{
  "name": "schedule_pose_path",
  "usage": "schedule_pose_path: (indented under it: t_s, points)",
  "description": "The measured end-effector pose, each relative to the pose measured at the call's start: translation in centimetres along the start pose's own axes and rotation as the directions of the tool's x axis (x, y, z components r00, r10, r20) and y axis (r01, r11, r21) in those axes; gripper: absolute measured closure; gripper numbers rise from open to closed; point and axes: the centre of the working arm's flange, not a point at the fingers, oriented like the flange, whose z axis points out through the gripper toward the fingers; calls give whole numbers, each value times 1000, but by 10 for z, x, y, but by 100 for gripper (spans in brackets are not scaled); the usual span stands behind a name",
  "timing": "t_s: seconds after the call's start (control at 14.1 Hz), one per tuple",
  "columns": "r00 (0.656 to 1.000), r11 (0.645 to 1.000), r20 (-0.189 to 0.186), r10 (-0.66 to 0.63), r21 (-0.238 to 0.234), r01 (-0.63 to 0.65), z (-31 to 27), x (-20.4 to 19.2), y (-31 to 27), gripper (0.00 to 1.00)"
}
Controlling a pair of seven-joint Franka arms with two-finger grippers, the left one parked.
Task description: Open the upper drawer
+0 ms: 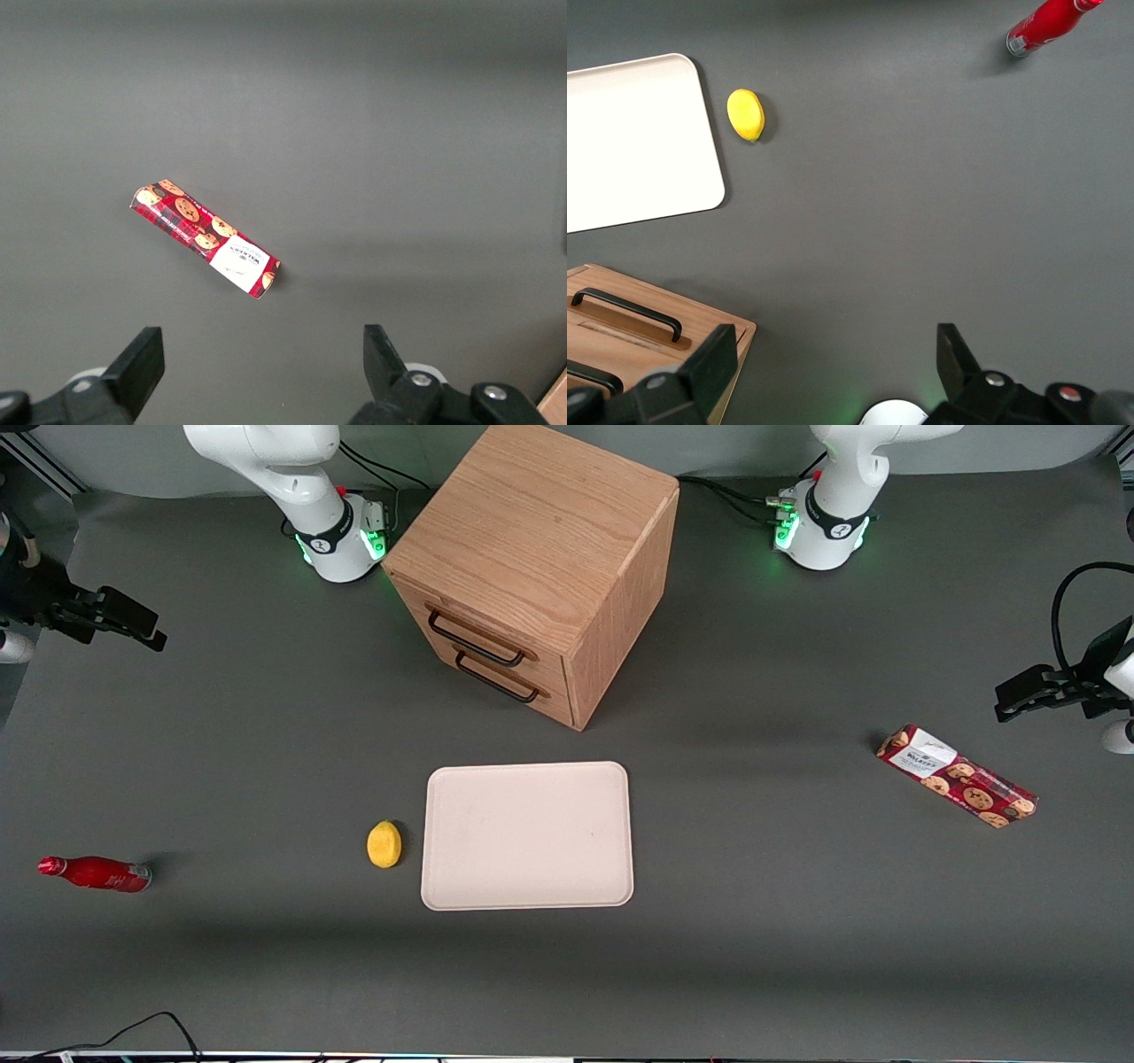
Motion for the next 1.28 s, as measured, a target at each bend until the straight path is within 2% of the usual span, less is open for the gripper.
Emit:
schedule_pose_path:
  t_s: [0.21, 0.36, 0.5, 0.64, 0.85, 0.92, 0.99, 1.14, 1.21, 1.28]
  points:
    - [1000, 1000, -7, -23, 4, 23, -2, -3, -14, 0]
    - [996, 996, -15, -89, 2, 89, -5, -16, -64, 0]
    - [994, 995, -20, -104, 3, 104, -7, -42, -134, 0]
    - [990, 991, -26, -136, -11, 136, -7, -68, -180, 0]
    - [975, 975, -25, -221, -16, 221, -5, -75, -193, 0]
    - [949, 949, -21, -315, -19, 315, -4, -76, -196, 0]
    - [907, 907, -14, -420, -19, 420, -2, -75, -197, 0]
    - [812, 812, 3, -584, 22, 584, 5, -72, -201, 0]
    - [734, 733, 9, -680, 43, 679, 12, -70, -205, 0]
    - [631, 631, 14, -775, 65, 773, 20, -66, -208, 0]
